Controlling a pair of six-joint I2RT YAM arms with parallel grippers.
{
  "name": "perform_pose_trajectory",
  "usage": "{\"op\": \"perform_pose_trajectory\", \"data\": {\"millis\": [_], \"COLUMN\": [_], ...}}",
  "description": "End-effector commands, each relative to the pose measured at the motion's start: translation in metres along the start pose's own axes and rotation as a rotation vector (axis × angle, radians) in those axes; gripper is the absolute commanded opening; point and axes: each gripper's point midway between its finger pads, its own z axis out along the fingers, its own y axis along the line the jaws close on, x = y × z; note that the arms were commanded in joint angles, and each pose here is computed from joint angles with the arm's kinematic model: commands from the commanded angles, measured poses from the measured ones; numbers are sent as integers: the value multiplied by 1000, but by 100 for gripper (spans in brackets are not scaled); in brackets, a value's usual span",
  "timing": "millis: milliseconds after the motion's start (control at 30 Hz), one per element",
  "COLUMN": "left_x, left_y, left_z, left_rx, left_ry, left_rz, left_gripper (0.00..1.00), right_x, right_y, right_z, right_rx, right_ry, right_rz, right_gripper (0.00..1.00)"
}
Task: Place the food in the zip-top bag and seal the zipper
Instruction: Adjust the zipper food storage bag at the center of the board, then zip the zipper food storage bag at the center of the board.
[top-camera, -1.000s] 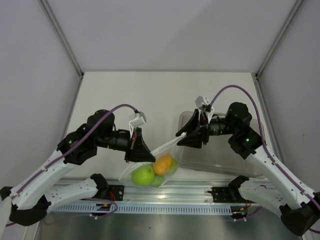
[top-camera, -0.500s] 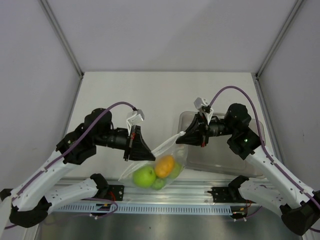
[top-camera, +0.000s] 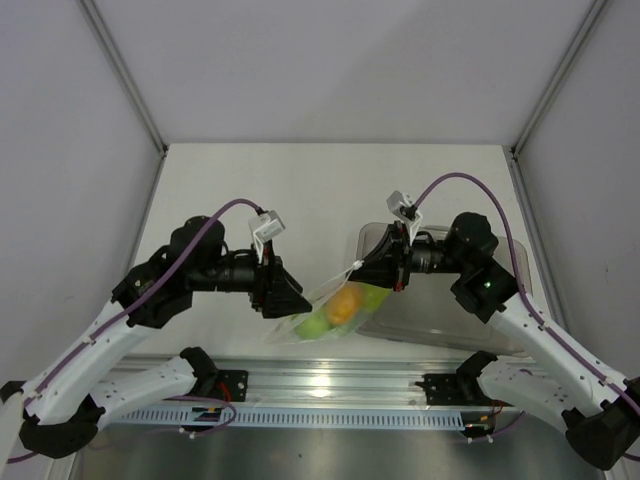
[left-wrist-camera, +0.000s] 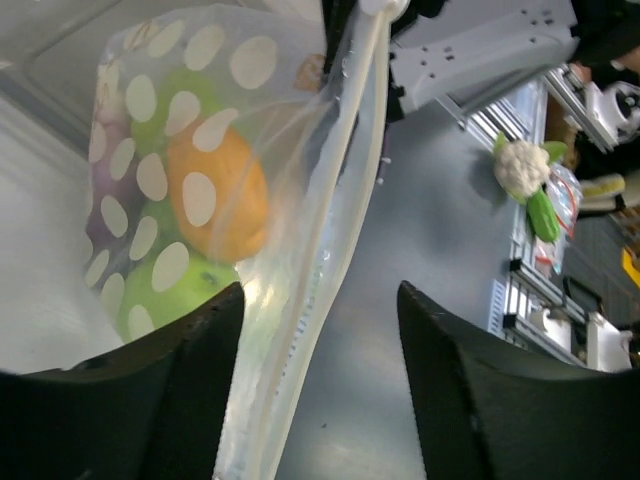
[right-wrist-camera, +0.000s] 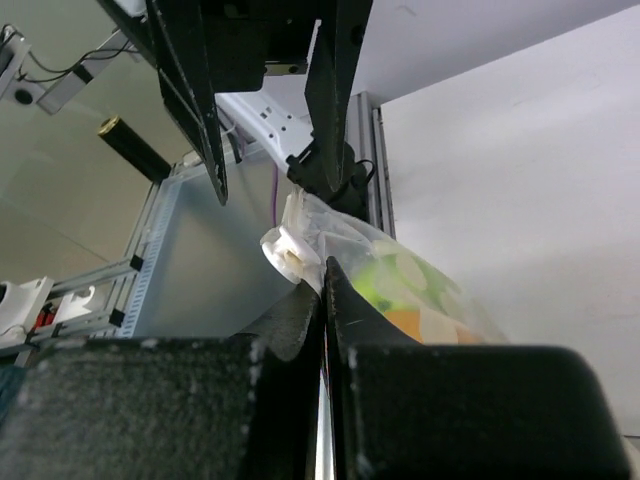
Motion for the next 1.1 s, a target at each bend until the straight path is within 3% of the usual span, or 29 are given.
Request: {"op": "perform_pose_trajectory", "data": {"millis": [0, 133, 333, 567, 833, 1067], "left_x": [-7, -32, -71, -85, -83, -80], "left_y": [21, 21, -11, -3, 9, 20], "left_z": [-3, -14, -35, -25, -12, -6], "left_rx": [-120, -169, -98, -146, -162, -197], "left_ry": [-51, -159, -326, -285, -241, -209], "left_rz": [18, 92, 239, 272, 281, 284], "left_gripper": [68, 72, 72, 66, 45, 43], "right_x": [-16, -6, 7, 12, 11, 0], "right_y": [-8, -22, -24, -26, -28, -19], "right_z": [8, 18, 44, 64, 70, 71], "right_rx": [53, 126, 212, 260, 283, 274], "right_ry": [-66, -17, 67, 108, 120, 112], "right_rz": [-7, 69, 176, 262, 325, 327], "right_gripper": [0, 0, 0, 0, 0, 0]}}
